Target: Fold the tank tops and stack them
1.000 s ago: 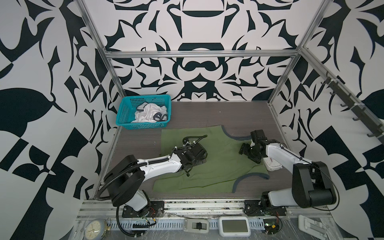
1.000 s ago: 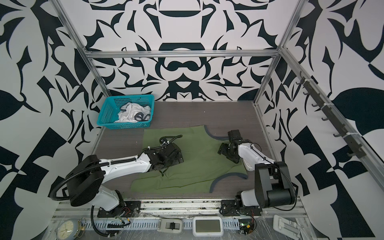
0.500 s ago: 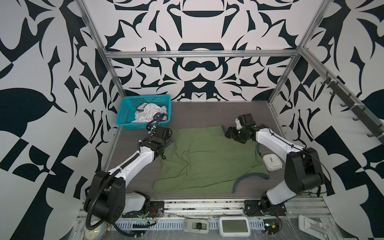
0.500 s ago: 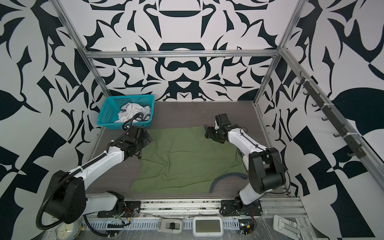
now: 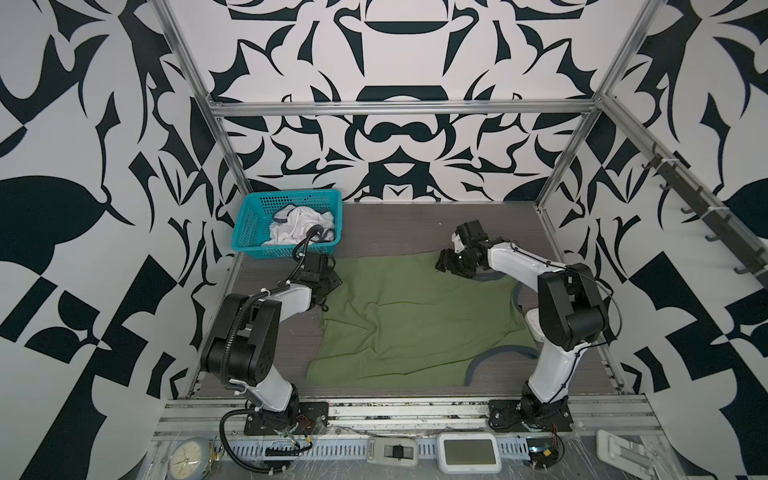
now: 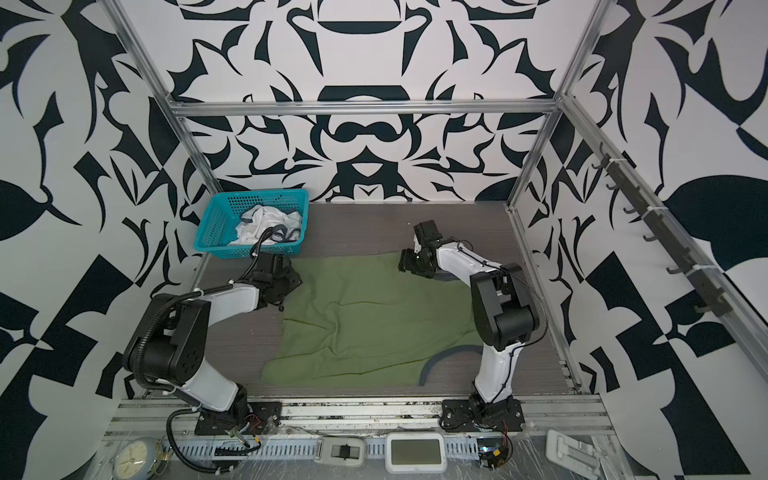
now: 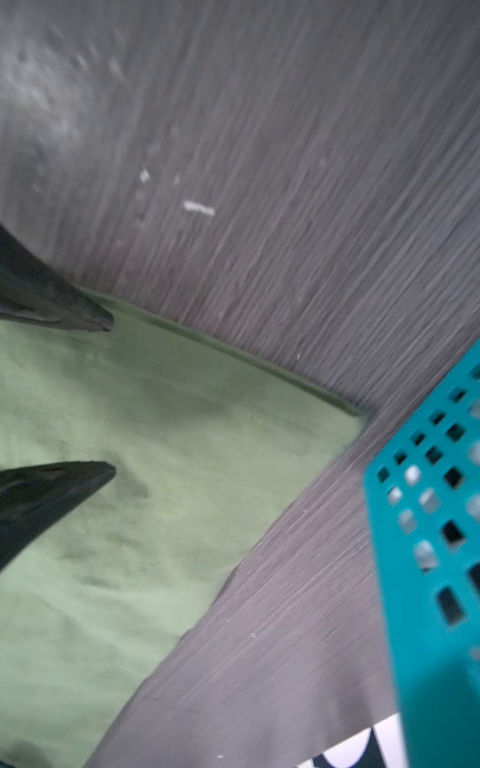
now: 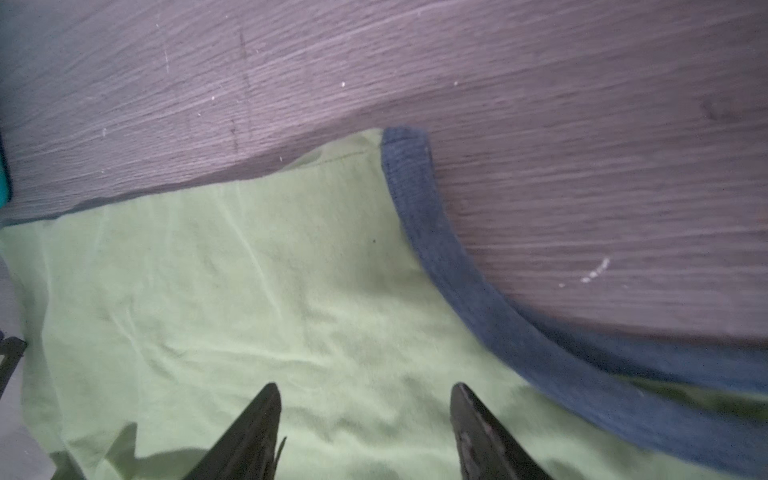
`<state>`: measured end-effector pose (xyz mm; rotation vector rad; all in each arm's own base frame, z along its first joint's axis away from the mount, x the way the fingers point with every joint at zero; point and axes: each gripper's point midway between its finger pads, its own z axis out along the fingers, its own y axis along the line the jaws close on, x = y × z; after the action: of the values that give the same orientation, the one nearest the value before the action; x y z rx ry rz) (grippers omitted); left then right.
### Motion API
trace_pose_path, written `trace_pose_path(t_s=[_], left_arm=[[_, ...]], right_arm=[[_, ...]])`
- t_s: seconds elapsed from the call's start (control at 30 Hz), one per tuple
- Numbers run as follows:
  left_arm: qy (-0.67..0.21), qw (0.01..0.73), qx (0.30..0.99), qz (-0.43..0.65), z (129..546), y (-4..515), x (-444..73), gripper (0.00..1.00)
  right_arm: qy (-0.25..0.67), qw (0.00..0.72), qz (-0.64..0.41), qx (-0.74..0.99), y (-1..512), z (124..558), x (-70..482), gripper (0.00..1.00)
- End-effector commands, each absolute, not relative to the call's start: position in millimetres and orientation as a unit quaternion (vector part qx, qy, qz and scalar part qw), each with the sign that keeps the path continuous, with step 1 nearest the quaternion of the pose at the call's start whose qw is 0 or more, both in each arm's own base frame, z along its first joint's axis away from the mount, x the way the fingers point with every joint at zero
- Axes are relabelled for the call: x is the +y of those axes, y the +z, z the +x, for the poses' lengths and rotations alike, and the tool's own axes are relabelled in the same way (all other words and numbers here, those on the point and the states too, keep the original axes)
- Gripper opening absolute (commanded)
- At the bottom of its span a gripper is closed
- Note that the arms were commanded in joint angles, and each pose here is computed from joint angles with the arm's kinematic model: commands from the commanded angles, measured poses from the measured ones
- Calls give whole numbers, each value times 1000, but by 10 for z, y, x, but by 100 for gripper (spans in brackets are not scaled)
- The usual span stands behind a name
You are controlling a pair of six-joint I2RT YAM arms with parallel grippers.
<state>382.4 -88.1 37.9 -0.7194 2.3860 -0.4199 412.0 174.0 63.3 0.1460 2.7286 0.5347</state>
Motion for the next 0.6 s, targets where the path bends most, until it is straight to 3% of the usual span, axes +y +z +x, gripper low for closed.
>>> trace_pose_path(t_s=[0.0,0.33,0.57], left_arm=[[-173,291,903,-265,3830,385,-983,51],[-63,180,955,-227,3189,-46,-1009,51],[-70,161,957,-232,2736,-36,-1023,52]], right_arm=[[190,189,13,963,724,4175,1934,67],[135,132,35,981,297,3922,1757,64],[138,115,28,983,296,3596,1736,64]])
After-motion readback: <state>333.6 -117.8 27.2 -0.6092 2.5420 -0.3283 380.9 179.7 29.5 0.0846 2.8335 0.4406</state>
